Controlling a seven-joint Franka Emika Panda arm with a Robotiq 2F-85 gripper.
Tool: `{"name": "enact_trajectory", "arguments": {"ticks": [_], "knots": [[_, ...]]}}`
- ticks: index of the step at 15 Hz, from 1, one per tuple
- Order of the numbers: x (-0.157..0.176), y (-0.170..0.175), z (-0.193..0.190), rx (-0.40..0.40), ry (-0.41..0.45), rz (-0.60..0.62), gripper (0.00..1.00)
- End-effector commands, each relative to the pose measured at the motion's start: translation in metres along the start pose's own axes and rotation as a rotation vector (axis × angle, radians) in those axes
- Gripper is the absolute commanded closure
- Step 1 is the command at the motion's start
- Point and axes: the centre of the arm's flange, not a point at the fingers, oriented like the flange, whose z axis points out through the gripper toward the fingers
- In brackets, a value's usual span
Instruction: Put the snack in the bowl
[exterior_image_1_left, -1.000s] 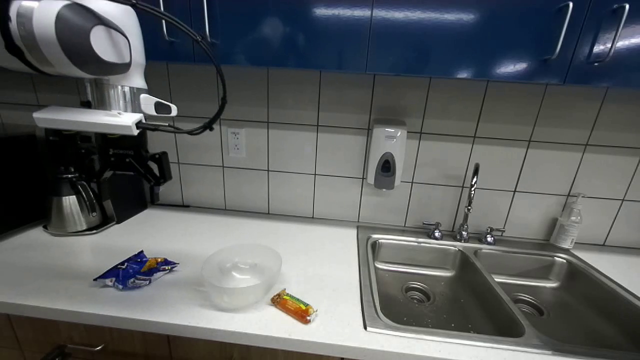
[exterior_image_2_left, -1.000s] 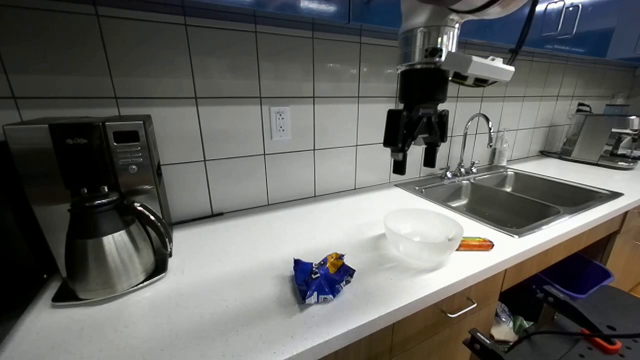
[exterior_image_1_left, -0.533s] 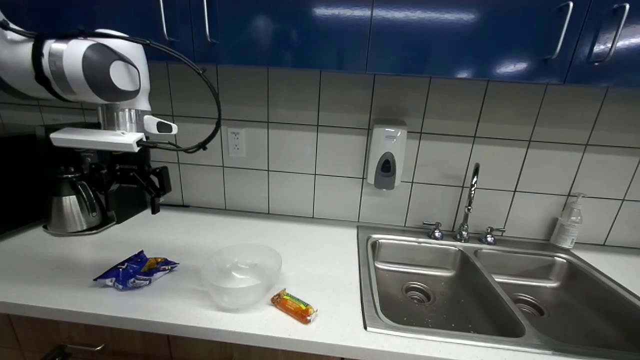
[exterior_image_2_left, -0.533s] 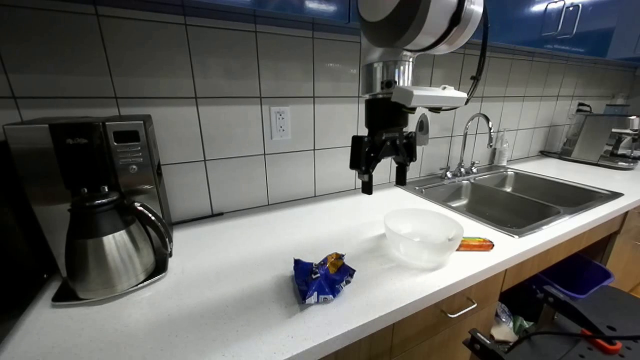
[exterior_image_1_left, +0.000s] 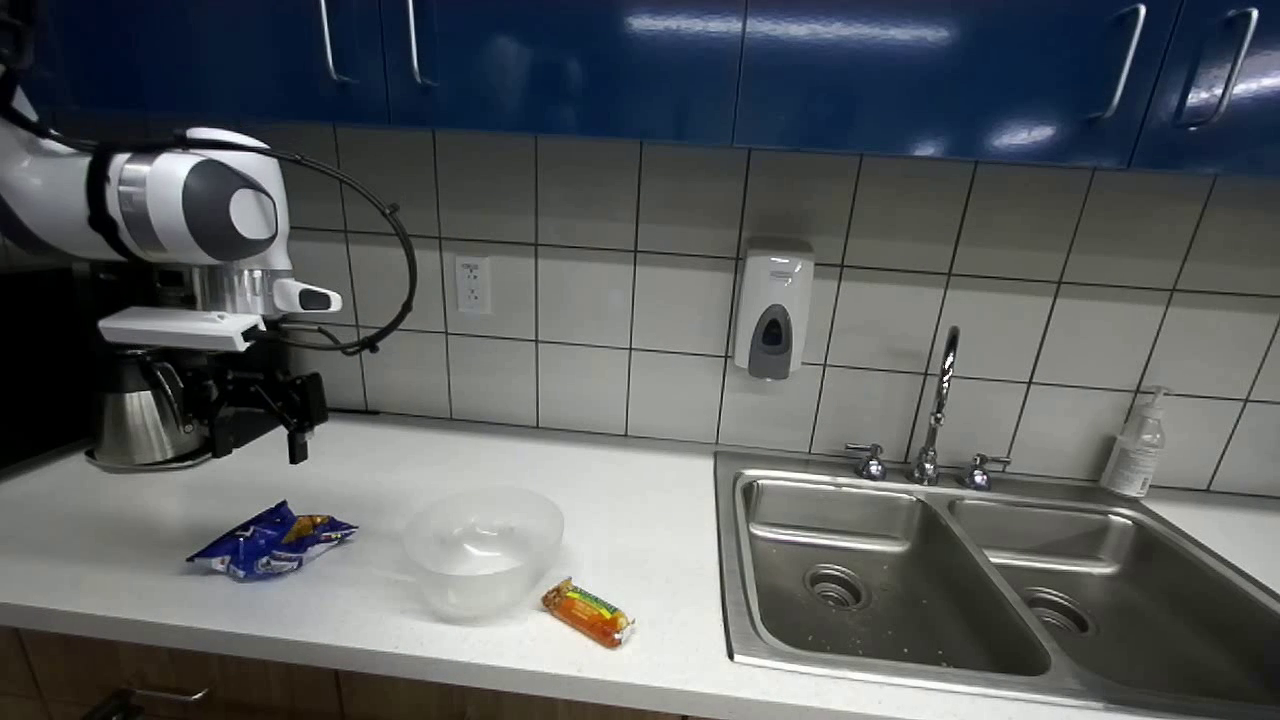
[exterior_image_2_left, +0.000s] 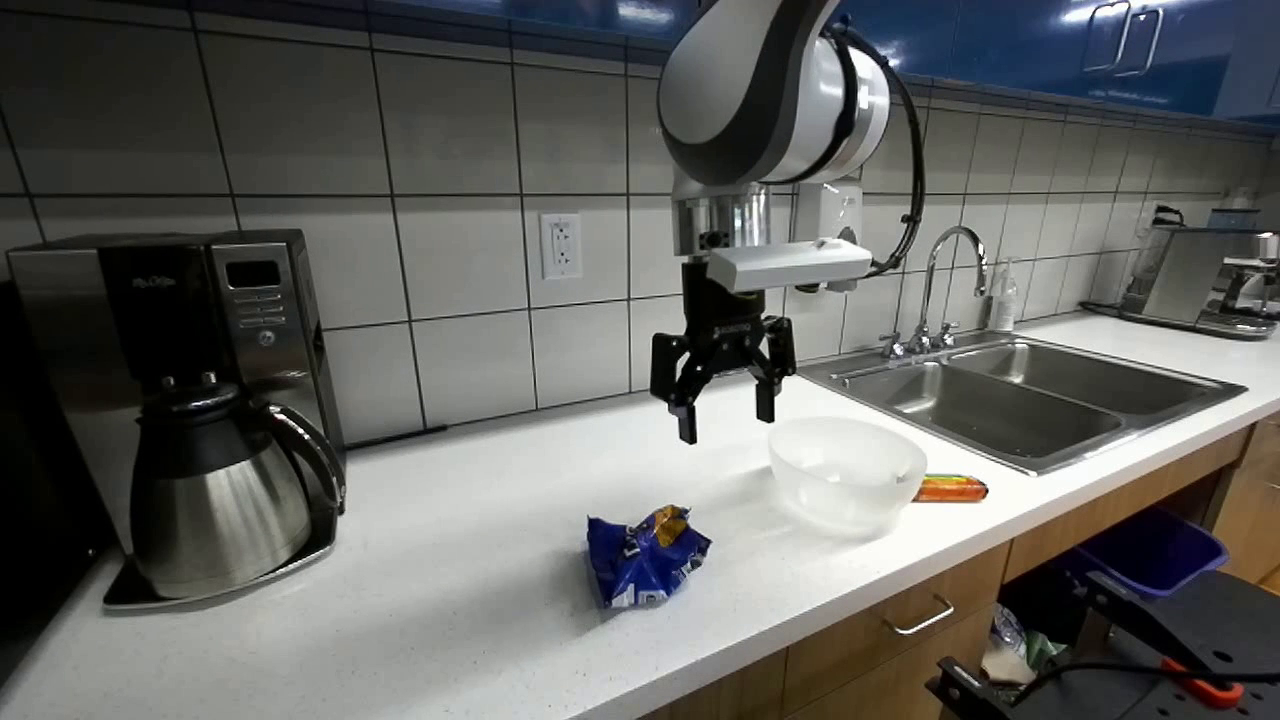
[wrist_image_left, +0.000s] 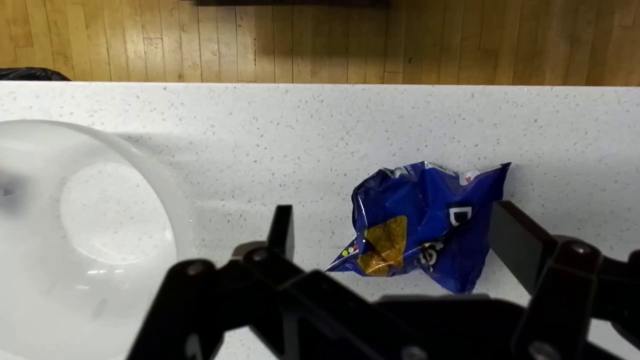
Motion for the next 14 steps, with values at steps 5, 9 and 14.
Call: {"name": "enact_trajectory", "arguments": {"ticks": [5,9,14], "knots": [[0.023,-0.031,0.04,-0.045,0.033,0.072,0.0],[0.035,-0.041,0.056,-0.058,0.054,0.089,0.0],[0.055,-0.048,0.076,-0.069,0.044,0.118,0.0]]}}
